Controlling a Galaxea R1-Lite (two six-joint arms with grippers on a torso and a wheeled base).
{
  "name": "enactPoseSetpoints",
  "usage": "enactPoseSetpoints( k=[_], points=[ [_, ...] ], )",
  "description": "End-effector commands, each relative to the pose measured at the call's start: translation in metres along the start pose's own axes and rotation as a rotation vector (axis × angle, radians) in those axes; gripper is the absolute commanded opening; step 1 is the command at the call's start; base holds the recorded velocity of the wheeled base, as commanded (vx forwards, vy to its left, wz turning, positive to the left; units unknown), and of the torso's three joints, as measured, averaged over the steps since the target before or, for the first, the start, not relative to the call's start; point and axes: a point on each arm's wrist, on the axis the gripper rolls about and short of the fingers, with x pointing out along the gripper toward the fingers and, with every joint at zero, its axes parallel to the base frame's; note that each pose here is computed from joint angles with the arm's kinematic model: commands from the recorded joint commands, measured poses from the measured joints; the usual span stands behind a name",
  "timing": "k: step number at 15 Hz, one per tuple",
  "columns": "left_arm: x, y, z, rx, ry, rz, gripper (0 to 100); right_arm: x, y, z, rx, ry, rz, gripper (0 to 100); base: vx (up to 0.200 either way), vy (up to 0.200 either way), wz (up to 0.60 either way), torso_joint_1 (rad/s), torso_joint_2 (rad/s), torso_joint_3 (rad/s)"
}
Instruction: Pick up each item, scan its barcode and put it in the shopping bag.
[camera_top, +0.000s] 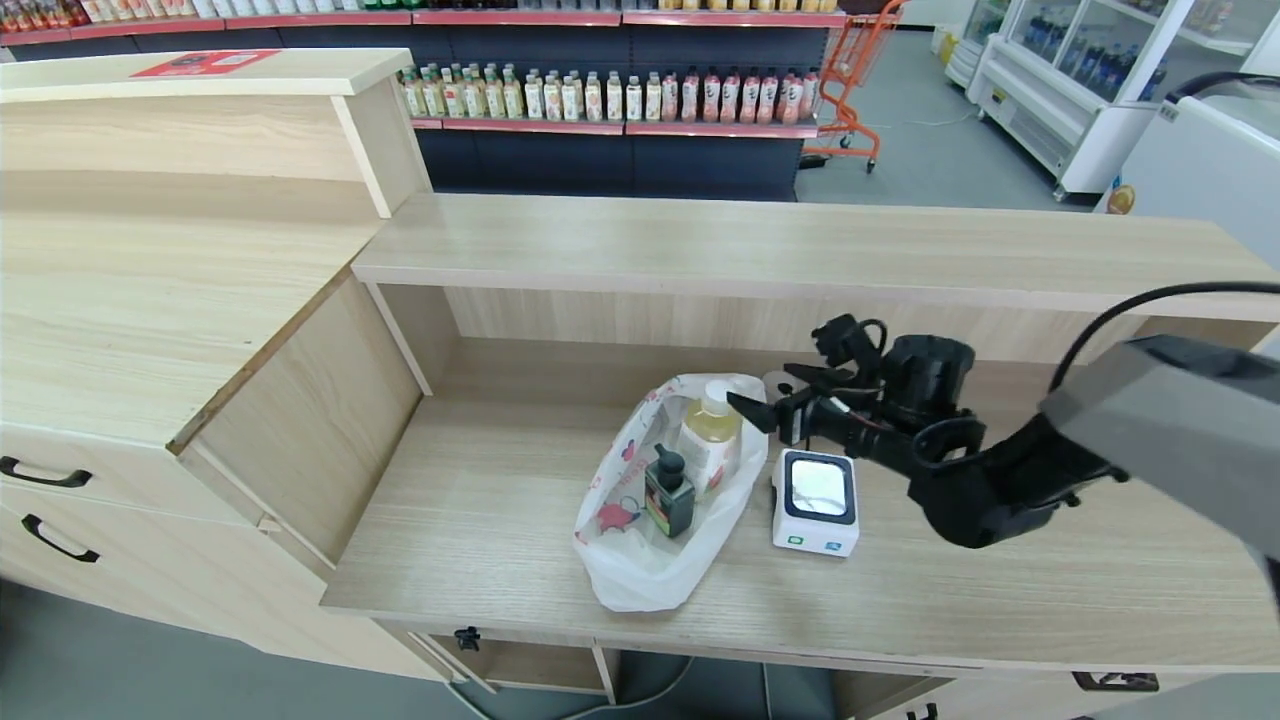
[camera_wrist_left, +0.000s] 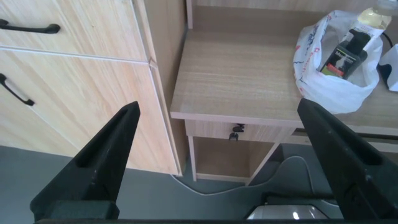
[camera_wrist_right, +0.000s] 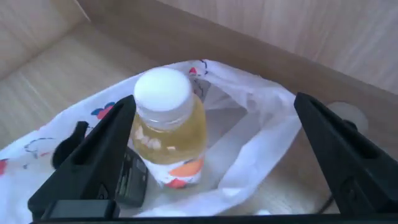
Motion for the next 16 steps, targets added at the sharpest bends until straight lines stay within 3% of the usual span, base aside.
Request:
enactPoseSetpoints(
  k=[1,4,7,9,13,14,16],
  points=[
    [0.0,0.0,0.0,0.0,0.0,0.0,100,-0.13,0.003,0.085,0.14,0.06,-0.107,100,0.0,0.0,0.0,0.0,0.0,0.0],
    [0.0,0.0,0.0,0.0,0.0,0.0,100,-0.228,0.023,0.084,0.147,0.083,-0.237,100,0.0,0.0,0.0,0.0,0.0,0.0],
    [0.0,0.0,0.0,0.0,0.001,0.0,100,-0.297,0.057,0.05,0.143,0.1,-0.409,100,0.0,0.0,0.0,0.0,0.0,0.0],
    [0.0,0.0,0.0,0.0,0.0,0.0,100,-0.354,0.099,0.014,0.069,0.032,-0.48,100,0.0,0.0,0.0,0.0,0.0,0.0],
    [0.0,0.0,0.0,0.0,0.001,0.0,100,-0.41,0.143,-0.042,0.046,0.09,-0.561,100,0.0,0.0,0.0,0.0,0.0,0.0],
    [0.0,0.0,0.0,0.0,0.0,0.0,100,-0.415,0.146,-0.042,0.004,0.008,-0.555,100,0.0,0.0,0.0,0.0,0.0,0.0],
    [0.0,0.0,0.0,0.0,0.001,0.0,100,-0.416,0.148,-0.042,-0.007,-0.013,-0.557,100,0.0,0.0,0.0,0.0,0.0,0.0]
  ],
)
